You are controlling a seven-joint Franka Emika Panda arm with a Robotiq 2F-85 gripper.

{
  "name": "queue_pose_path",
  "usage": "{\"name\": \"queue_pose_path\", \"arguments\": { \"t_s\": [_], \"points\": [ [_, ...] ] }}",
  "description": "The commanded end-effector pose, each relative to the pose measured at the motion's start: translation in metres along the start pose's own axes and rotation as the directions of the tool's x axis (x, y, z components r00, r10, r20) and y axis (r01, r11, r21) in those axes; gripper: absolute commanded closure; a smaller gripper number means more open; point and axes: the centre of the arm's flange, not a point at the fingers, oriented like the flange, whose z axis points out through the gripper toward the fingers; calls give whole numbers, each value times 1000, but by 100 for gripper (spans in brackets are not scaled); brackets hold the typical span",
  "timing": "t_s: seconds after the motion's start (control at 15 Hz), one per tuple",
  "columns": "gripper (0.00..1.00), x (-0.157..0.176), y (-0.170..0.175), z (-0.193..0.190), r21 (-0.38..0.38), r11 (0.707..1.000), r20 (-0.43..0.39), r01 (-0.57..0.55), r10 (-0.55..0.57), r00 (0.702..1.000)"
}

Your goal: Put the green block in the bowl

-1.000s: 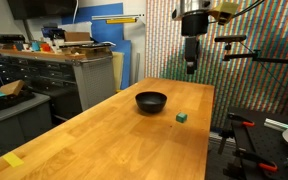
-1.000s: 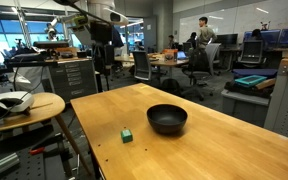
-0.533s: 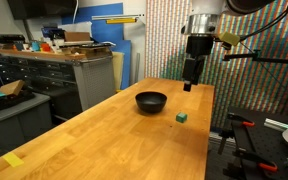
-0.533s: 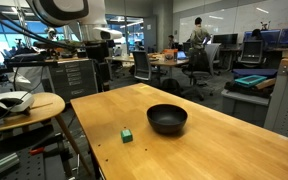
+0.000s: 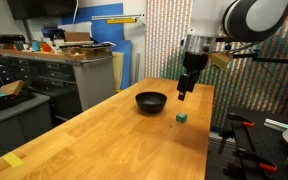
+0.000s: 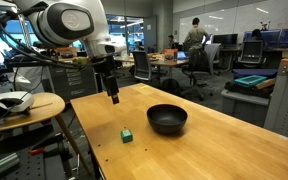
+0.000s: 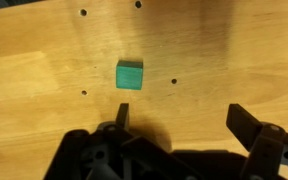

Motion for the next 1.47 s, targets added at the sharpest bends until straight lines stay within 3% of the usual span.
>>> {"name": "queue_pose_path", "arguments": {
  "t_s": [0.0, 0.73, 1.4],
  "points": [
    [0, -4, 11, 30, -40, 999, -9, -22, 21, 1000],
    [0, -9, 31, 85, -35, 997, 95, -62, 65, 993],
    [0, -4, 32, 118, 6, 996, 70, -86, 85, 994]
  ]
}}
